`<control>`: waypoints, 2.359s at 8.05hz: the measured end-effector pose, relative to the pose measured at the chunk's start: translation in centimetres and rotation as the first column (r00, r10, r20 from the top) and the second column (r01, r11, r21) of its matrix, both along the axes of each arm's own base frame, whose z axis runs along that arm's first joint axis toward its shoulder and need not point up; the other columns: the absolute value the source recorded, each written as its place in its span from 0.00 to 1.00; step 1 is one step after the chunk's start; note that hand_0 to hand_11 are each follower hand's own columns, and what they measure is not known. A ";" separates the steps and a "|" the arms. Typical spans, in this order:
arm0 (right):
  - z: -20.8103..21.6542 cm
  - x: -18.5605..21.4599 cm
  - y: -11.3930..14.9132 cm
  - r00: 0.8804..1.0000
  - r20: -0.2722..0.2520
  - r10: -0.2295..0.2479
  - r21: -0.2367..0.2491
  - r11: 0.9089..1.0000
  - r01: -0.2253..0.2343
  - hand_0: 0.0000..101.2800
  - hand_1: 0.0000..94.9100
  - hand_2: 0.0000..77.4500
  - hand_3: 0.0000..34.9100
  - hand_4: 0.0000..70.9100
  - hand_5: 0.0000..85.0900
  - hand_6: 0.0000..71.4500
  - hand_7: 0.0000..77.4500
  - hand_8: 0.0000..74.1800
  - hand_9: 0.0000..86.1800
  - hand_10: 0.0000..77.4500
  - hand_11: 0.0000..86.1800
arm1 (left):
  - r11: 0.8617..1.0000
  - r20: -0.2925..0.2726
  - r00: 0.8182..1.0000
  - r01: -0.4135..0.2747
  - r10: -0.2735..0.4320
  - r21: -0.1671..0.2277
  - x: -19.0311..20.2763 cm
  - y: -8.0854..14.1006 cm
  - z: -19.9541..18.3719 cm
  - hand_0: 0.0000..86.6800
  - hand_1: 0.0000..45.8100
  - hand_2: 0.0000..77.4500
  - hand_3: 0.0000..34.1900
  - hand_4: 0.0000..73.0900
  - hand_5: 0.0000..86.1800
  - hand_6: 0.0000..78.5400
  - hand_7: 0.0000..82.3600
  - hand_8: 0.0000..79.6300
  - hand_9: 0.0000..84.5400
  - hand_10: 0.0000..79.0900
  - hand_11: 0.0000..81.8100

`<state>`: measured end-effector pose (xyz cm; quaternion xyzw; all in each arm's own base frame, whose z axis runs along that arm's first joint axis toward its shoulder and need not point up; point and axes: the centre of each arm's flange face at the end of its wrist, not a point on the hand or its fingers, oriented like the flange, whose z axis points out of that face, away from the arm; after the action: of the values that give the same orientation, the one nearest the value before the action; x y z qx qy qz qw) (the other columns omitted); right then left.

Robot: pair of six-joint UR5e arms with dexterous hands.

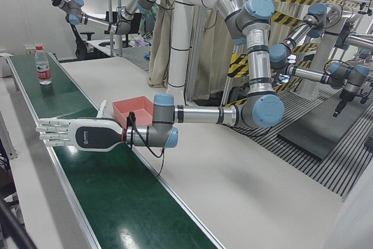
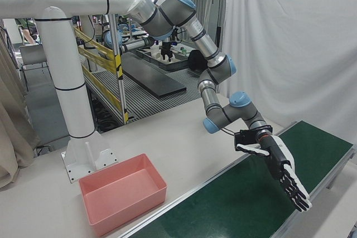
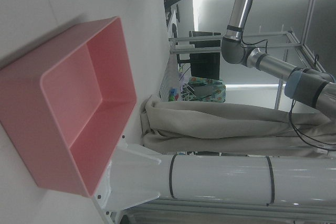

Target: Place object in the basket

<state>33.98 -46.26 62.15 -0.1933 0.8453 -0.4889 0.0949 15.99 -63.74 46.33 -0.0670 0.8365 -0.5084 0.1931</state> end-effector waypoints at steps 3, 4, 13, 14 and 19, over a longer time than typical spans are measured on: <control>0.0 0.0 0.0 1.000 0.000 -0.001 0.000 1.000 0.001 0.00 0.00 0.01 0.00 0.01 0.00 0.00 0.01 0.00 0.00 0.00 0.00 | 1.000 -0.001 1.000 0.000 0.000 -0.001 -0.1 0.0 0.0 0.58 0.02 0.01 0.07 0.01 0.05 0.01 0.01 0.00 0.01 0.01 0.03; 0.0 0.0 0.0 1.000 0.000 0.000 0.000 1.000 0.000 0.00 0.00 0.01 0.00 0.01 0.00 0.00 0.01 0.00 0.00 0.00 0.00 | 1.000 -0.001 1.000 0.000 0.000 -0.001 -0.1 0.0 0.0 0.58 0.02 0.01 0.03 0.01 0.06 0.01 0.01 0.00 0.01 0.01 0.03; 0.0 0.0 0.0 1.000 0.000 -0.001 0.000 1.000 0.001 0.00 0.00 0.01 0.01 0.01 0.00 0.00 0.01 0.00 0.00 0.01 0.00 | 1.000 -0.002 1.000 0.000 0.000 -0.001 -0.1 0.0 0.0 0.57 0.02 0.01 0.07 0.01 0.06 0.01 0.01 0.00 0.01 0.01 0.02; 0.0 0.0 0.0 1.000 0.000 -0.001 0.000 1.000 0.001 0.00 0.00 0.01 0.01 0.01 0.00 0.00 0.01 0.00 0.00 0.01 0.00 | 1.000 -0.003 1.000 0.000 0.000 -0.001 -0.1 0.0 0.0 0.57 0.02 0.01 0.07 0.01 0.06 0.01 0.01 0.00 0.01 0.01 0.02; 0.0 0.0 0.0 1.000 0.000 -0.001 -0.001 1.000 0.001 0.00 0.00 0.01 0.01 0.01 0.00 0.00 0.01 0.00 0.00 0.01 0.00 | 1.000 -0.004 1.000 0.000 0.000 -0.002 -0.1 -0.1 0.0 0.57 0.02 0.01 0.03 0.01 0.06 0.01 0.01 0.00 0.01 0.01 0.02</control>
<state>33.98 -46.26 62.20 -0.1931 0.8451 -0.4894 0.0947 15.88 -63.79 46.31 -0.0680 0.8364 -0.5091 0.1915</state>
